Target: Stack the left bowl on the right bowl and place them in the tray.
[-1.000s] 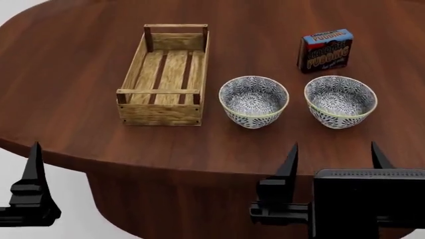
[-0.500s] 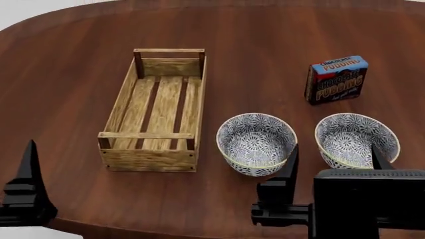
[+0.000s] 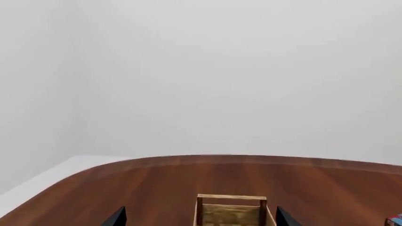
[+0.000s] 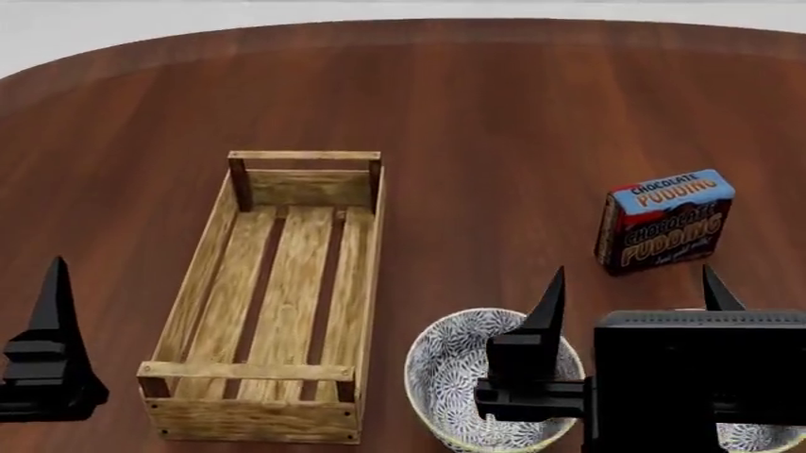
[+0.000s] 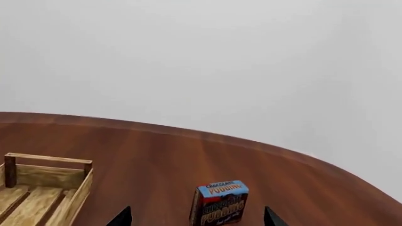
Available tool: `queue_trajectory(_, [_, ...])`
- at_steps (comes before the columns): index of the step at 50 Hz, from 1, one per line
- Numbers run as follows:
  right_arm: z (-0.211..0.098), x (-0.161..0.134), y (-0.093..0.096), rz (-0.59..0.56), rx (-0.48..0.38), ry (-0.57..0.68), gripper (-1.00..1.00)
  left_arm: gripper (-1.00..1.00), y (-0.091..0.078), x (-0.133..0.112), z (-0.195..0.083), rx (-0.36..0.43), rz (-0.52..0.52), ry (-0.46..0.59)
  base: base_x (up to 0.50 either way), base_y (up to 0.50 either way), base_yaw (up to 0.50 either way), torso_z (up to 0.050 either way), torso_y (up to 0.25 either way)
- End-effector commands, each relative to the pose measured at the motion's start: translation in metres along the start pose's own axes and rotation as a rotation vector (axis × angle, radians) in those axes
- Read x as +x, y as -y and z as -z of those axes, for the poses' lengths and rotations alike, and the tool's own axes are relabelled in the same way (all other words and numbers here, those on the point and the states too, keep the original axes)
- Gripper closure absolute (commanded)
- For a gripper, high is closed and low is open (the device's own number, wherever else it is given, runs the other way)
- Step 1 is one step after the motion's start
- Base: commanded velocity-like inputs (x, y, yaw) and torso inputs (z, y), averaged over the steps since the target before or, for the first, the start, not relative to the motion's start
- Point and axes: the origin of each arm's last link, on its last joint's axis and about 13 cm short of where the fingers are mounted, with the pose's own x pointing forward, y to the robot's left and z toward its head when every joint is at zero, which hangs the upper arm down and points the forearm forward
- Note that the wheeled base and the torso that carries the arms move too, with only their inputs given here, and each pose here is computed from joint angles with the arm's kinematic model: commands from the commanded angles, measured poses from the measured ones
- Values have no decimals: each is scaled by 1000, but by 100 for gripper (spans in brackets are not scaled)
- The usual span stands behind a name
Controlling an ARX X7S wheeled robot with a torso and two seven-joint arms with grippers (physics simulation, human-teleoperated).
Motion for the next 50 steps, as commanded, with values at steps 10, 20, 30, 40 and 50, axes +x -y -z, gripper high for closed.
queue_trajectory(10, [6,-3,0,7,4,-13,-100,-100,1,-2,4,2,5,-5,500,0,0,0,1])
queue_trajectory(20, [9,-3,-1,2,5,-23,-100,-100,0,-2,6,1,0,-9,500,0,0,0,0])
queue_trajectory(30, [11,-3,0,7,11,-14,-100,-100,1,-3,6,6,1,-6,392,2,0,0,2])
queue_trajectory(40, [9,-5,-1,-21,21,5,-100,-100,0,-3,6,15,-1,-5,3,0,0,0,-225])
queue_trajectory(50, [4,-6,-1,-20,13,18,-100,-100,-1,-4,5,15,-5,-3,-2,0,0,0,-250])
